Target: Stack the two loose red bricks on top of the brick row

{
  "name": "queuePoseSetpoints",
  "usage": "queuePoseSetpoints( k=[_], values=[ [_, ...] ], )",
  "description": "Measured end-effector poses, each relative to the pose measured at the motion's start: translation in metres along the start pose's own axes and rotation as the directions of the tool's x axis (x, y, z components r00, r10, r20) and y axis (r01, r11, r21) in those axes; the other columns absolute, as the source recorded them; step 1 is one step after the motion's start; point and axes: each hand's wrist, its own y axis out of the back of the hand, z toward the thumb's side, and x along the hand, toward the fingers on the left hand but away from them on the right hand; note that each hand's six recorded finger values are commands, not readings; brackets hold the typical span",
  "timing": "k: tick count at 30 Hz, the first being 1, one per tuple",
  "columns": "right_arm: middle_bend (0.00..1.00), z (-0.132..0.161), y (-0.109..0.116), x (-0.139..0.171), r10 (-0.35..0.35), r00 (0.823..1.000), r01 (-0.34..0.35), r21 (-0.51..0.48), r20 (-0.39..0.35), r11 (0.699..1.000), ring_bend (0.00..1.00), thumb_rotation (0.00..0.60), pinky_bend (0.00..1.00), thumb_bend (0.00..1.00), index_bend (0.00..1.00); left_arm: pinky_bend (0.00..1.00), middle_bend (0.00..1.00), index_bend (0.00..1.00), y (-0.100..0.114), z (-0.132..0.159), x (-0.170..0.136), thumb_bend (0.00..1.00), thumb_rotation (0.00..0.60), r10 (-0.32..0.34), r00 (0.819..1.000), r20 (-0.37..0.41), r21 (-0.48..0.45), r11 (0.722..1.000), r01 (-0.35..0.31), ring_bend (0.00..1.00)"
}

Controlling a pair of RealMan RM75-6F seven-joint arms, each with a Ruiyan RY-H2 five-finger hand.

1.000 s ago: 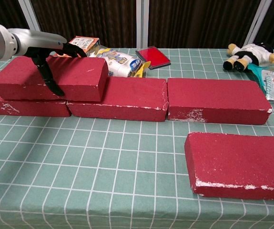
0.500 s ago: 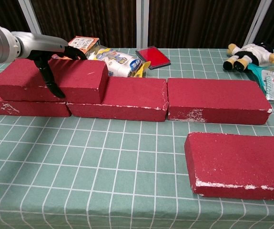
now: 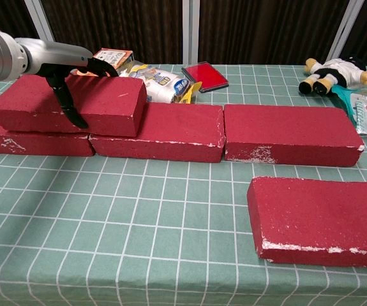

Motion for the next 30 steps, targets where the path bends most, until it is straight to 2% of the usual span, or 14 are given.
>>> queuePoseSetpoints(
  k=[30],
  values=[
    [0.00, -0.0022, 0.0004, -0.0001, -0.005, 1.000, 0.005, -0.004, 0.008, 1.000, 0.00, 0.600, 0.00, 0.00, 0.00, 0.00, 0.22, 0.15, -0.0080, -0.0044, 0.0023, 0.13, 0.600, -0.017, 1.000, 0.003, -0.017, 1.000, 0.017, 0.00]
  ],
)
